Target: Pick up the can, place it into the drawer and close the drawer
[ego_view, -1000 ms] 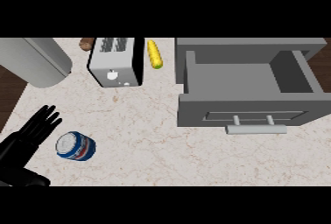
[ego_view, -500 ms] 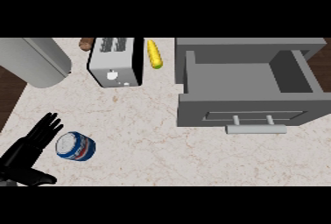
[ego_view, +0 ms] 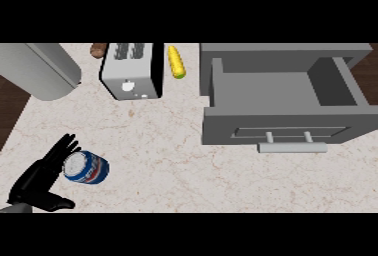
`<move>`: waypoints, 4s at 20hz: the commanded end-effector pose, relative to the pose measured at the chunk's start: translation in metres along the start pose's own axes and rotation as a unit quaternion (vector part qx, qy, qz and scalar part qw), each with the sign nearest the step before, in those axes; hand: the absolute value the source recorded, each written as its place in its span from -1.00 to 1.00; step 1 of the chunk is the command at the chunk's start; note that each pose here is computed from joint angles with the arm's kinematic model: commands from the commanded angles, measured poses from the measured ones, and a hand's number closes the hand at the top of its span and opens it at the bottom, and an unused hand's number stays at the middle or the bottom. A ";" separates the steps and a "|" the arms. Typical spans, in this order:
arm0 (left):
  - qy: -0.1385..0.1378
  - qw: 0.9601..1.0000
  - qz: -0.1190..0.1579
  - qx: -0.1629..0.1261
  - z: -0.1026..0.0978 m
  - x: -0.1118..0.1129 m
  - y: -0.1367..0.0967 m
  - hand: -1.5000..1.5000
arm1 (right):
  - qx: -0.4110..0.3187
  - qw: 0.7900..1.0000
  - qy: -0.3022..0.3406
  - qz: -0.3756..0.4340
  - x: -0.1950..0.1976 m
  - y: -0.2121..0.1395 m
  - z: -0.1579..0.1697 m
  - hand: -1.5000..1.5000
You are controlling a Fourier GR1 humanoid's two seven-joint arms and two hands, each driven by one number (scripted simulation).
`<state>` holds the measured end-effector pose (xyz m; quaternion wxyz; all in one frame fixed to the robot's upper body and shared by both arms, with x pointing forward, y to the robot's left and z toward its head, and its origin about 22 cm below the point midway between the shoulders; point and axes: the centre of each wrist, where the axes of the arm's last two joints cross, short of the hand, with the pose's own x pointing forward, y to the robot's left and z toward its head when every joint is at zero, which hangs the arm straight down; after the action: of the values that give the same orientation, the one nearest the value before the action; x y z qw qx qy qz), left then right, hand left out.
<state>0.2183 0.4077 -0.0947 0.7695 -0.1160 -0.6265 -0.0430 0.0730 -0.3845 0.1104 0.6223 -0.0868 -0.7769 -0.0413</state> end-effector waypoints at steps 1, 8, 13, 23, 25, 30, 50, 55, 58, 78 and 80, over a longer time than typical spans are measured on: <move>0.005 1.000 0.004 -0.017 -0.020 -0.026 -0.023 -1.00 | 0.003 1.000 0.007 -0.006 -0.002 0.008 -0.004 -1.00; 0.006 1.000 0.027 -0.011 -0.027 -0.016 -0.009 -1.00 | 0.000 1.000 -0.005 -0.007 -0.002 -0.010 0.008 -1.00; 0.004 0.997 0.069 -0.022 -0.024 -0.025 -0.014 -1.00 | 0.012 1.000 0.007 0.001 0.015 -0.001 0.020 -1.00; -0.026 0.989 0.099 -0.108 -0.061 -0.008 -0.045 1.00 | 0.004 1.000 0.008 -0.005 0.008 0.006 0.016 -1.00; -0.033 0.986 0.102 -0.125 -0.054 -0.017 -0.054 1.00 | -0.003 1.000 0.002 -0.011 0.008 -0.011 0.020 -1.00; -0.061 0.981 0.096 -0.159 -0.079 0.029 -0.053 1.00 | -0.001 1.000 0.003 -0.010 0.014 0.006 0.017 -1.00; -0.187 0.977 0.069 0.078 -0.136 0.153 -0.211 1.00 | -0.006 1.000 0.000 -0.021 0.025 0.019 0.021 -1.00; -0.184 0.978 0.063 0.080 -0.141 0.198 -0.239 1.00 | -0.008 1.000 0.004 -0.021 0.012 0.018 0.023 -1.00; -0.186 0.977 0.059 0.084 -0.136 0.217 -0.252 1.00 | -0.011 1.000 0.007 -0.023 0.004 0.018 0.023 -1.00; -0.204 0.976 0.031 0.066 -0.186 0.309 -0.348 1.00 | -0.007 0.999 0.010 -0.036 0.008 0.020 0.018 -1.00; -0.195 0.978 0.024 0.064 -0.198 0.303 -0.347 1.00 | -0.010 1.000 0.003 -0.027 0.017 0.017 -0.008 -1.00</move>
<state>0.3899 0.0584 0.1970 0.6377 -0.0905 -0.7636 0.0450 0.0688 -0.3650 0.1168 0.6240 -0.0661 -0.7761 -0.0625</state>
